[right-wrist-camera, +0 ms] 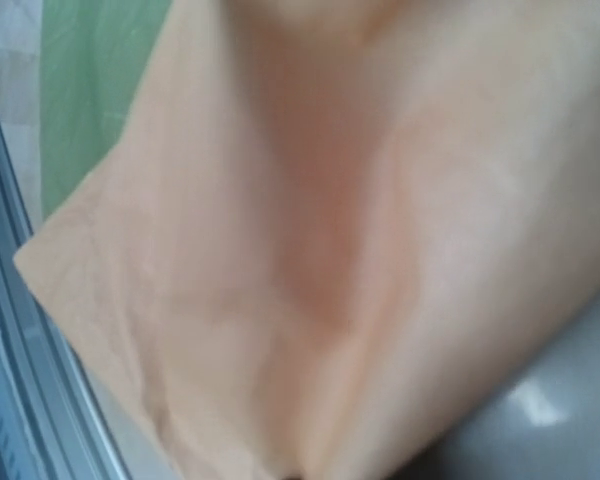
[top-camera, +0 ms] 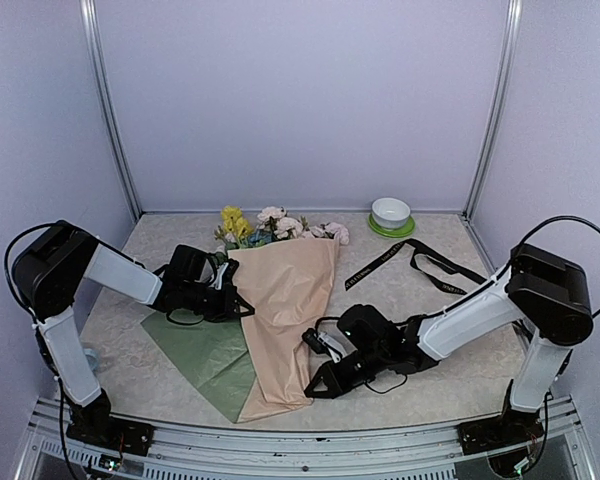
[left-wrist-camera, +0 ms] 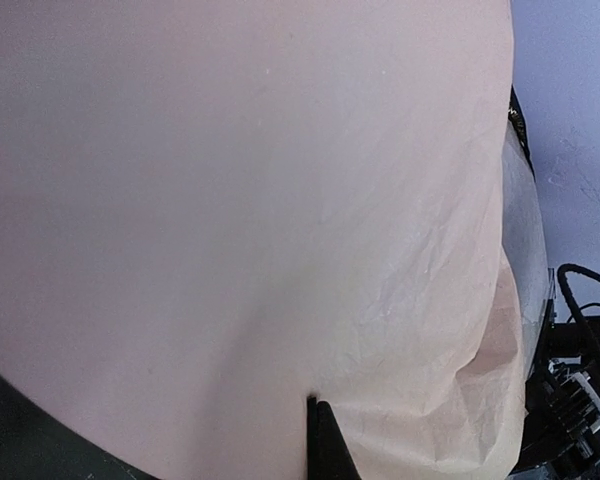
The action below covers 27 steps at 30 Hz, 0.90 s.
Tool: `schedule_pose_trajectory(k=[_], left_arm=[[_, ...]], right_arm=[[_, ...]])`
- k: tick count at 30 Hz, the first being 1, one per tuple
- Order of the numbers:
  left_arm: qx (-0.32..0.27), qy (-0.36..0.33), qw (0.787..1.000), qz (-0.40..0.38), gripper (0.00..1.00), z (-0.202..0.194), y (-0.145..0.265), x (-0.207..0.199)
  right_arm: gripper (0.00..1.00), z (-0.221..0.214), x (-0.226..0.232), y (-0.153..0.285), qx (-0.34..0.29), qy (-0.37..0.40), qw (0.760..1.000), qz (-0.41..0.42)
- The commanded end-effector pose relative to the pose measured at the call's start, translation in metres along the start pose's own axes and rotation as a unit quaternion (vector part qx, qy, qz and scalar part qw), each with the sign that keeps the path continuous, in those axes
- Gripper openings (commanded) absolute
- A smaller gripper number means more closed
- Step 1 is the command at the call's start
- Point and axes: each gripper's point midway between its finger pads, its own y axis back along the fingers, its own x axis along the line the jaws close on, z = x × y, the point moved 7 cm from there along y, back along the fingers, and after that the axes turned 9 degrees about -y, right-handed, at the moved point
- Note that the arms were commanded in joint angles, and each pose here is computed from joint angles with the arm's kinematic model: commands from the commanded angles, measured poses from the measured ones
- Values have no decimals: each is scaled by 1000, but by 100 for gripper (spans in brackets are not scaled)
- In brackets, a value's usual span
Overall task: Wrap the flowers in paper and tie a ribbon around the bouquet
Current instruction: Press the fold line on the 2/3-folded wrapping paper.
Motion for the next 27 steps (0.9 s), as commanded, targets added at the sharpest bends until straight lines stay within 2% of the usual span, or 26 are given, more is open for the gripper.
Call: schedule_pose_trajectory(k=[1,6,10,14,20,27], left_arm=[[-33,-30,999,-21,0,20,6,-11],[-56,-78,995,-38,0,39,17,-35],[-62,-104,992,-42,0,44,21,-52],[-49,-93,994,-17,0,26,22,-42],[-6,-72,997,3,0,-8,7,-24],[19,-72,997,22,0,-24,-3,-15]], right_arm=[[0,-22,-5,11,20,-16,1000,3],[0,-48,-20,23,26,-50,998,-9],[0,-51,-22,31,10,-65,998,-10],[0,-60,-31,41,-11,-93,995,-30],[0,-74,-29,35,11,-86,995,-57],[0,-83,-39,50,7,-102,990,-97]])
